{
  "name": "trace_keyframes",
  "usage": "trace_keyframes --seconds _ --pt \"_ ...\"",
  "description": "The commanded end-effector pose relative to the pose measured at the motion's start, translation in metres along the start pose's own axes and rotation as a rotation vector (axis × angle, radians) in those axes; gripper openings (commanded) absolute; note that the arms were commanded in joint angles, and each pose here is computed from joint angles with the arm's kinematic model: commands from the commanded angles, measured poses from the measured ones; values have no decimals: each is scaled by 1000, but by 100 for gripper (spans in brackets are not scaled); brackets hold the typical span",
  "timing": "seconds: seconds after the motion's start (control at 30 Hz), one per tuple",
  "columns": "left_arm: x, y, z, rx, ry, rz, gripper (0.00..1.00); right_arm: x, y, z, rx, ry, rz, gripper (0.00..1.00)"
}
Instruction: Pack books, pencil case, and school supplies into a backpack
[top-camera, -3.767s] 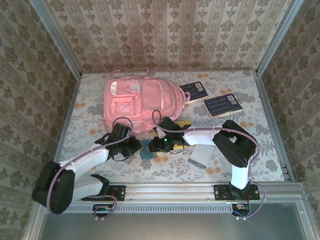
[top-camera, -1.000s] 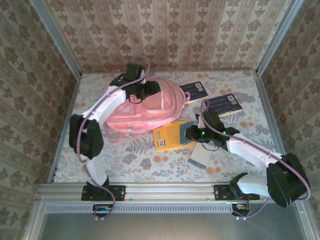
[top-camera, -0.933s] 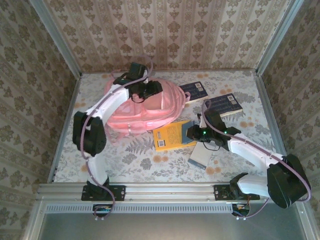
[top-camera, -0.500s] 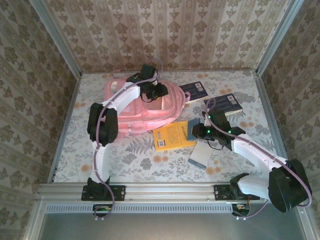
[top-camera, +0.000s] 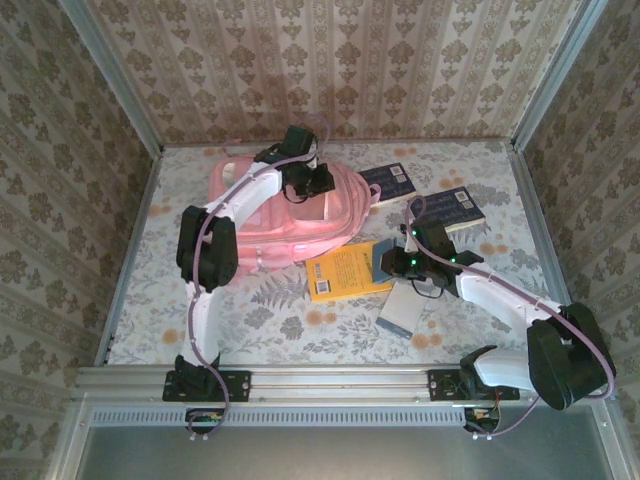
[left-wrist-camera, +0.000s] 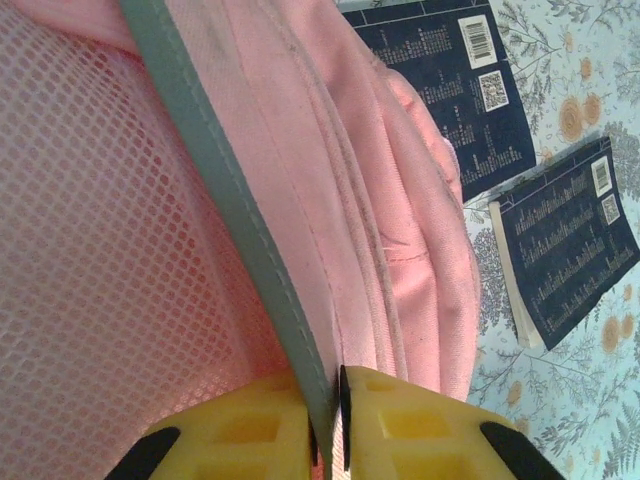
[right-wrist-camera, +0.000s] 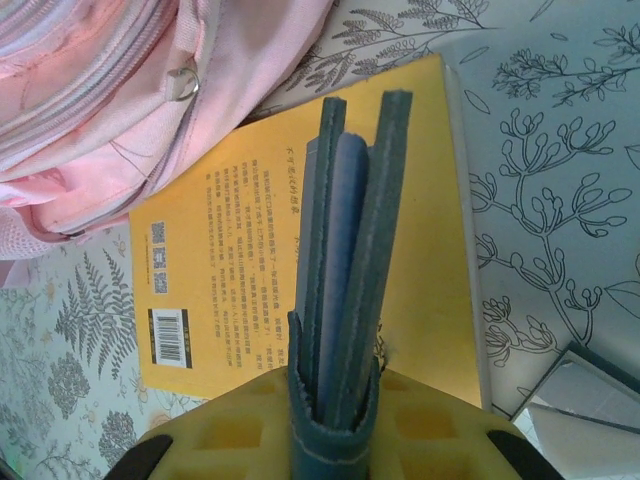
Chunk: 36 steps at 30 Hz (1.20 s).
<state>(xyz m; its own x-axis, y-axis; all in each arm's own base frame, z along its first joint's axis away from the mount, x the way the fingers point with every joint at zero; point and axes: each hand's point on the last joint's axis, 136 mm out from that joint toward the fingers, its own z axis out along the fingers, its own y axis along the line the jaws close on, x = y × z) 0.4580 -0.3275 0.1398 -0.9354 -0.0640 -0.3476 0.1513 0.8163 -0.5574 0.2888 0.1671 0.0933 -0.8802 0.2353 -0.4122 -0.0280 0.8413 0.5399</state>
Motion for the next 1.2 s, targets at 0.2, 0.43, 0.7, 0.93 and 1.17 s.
trace_keyframes --seconds 0.2,0.43,0.7,0.93,1.17 --pt "15 -7 24 -6 68 51 34 -3 4 0 -29 -5 -9 17" --pt "10 -4 23 -41 81 97 15 -6 6 -6 -26 -17 -11 17" --pt "-8 -30 -48 -1 25 267 0 -21 11 -31 7 -95 -13 21" --pt "-9 -44 -130 25 -29 337 0 -38 11 -51 63 -168 -9 24" --pt "-7 -60 -212 79 -149 415 0 -55 52 -73 -105 -231 -68 21"
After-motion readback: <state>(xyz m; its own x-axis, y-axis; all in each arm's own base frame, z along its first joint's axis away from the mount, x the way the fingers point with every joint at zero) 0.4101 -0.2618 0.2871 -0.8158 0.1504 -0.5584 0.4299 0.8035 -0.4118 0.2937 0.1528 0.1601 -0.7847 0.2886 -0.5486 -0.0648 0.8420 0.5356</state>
